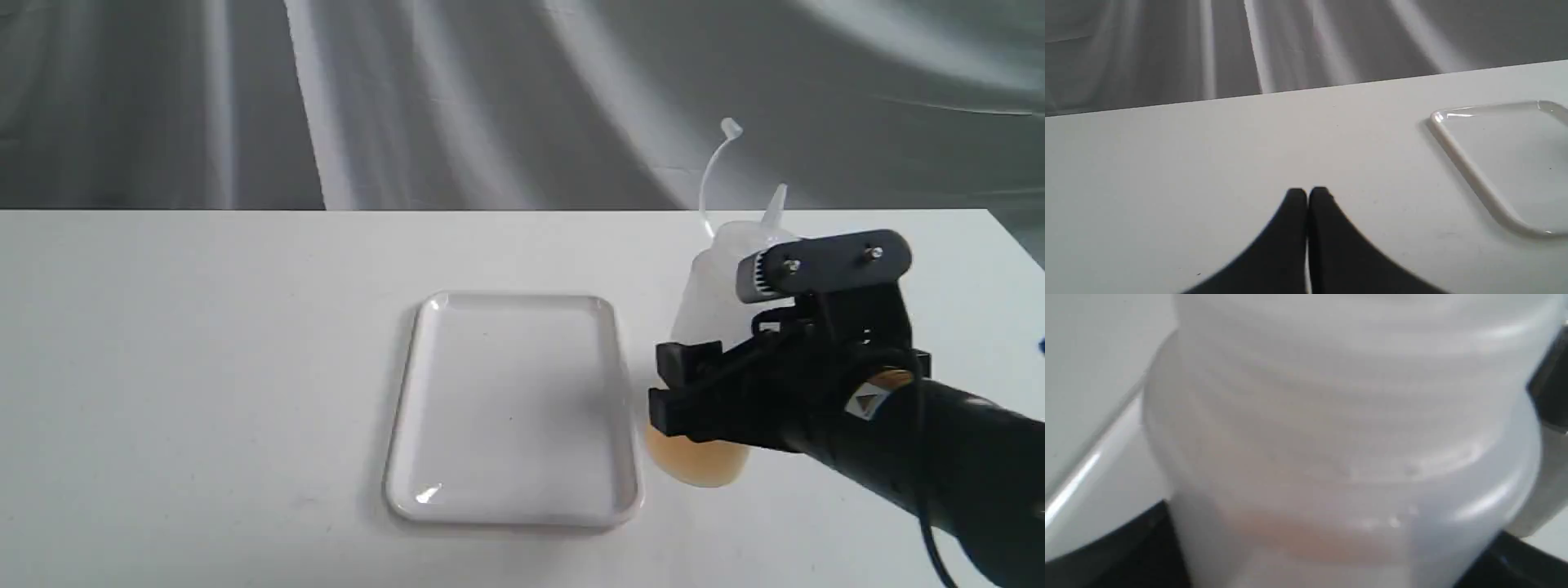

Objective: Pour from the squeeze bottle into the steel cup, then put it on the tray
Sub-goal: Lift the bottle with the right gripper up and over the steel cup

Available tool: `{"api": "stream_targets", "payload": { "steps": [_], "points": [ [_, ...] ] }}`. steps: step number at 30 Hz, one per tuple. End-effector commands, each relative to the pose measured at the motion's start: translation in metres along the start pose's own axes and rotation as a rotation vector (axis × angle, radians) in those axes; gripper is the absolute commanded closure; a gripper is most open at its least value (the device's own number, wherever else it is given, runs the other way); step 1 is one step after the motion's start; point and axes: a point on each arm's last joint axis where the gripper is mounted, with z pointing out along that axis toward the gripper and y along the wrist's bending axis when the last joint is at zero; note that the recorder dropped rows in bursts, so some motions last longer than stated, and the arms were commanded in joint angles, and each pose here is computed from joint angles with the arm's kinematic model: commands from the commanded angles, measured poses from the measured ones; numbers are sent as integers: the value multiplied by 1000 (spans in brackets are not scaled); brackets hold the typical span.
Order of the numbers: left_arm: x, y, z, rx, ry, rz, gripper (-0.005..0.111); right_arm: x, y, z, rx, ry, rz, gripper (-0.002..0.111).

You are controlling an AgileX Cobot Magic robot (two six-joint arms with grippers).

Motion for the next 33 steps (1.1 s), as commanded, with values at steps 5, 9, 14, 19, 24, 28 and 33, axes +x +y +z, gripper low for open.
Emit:
{"api": "stream_targets", "payload": {
  "steps": [5,9,14,19,24,28,33],
  "points": [
    [1,0,0,6,-5,-4,107,-10,-10,-46,-41,-22,-86,92],
    [1,0,0,6,-5,-1,107,-11,-31,-70,-29,77,-138,92],
    [1,0,0,6,-5,-1,107,-26,-75,-104,193,135,-109,92],
    [1,0,0,6,-5,-1,107,-55,-104,-131,420,92,-106,92],
    [1,0,0,6,-5,-4,107,-82,-114,-130,507,96,-182,92],
    [1,0,0,6,-5,-4,107,-99,-126,-118,582,173,-213,92],
    [1,0,0,6,-5,-4,107,-124,-137,-98,689,230,-404,92]
  ]
}}
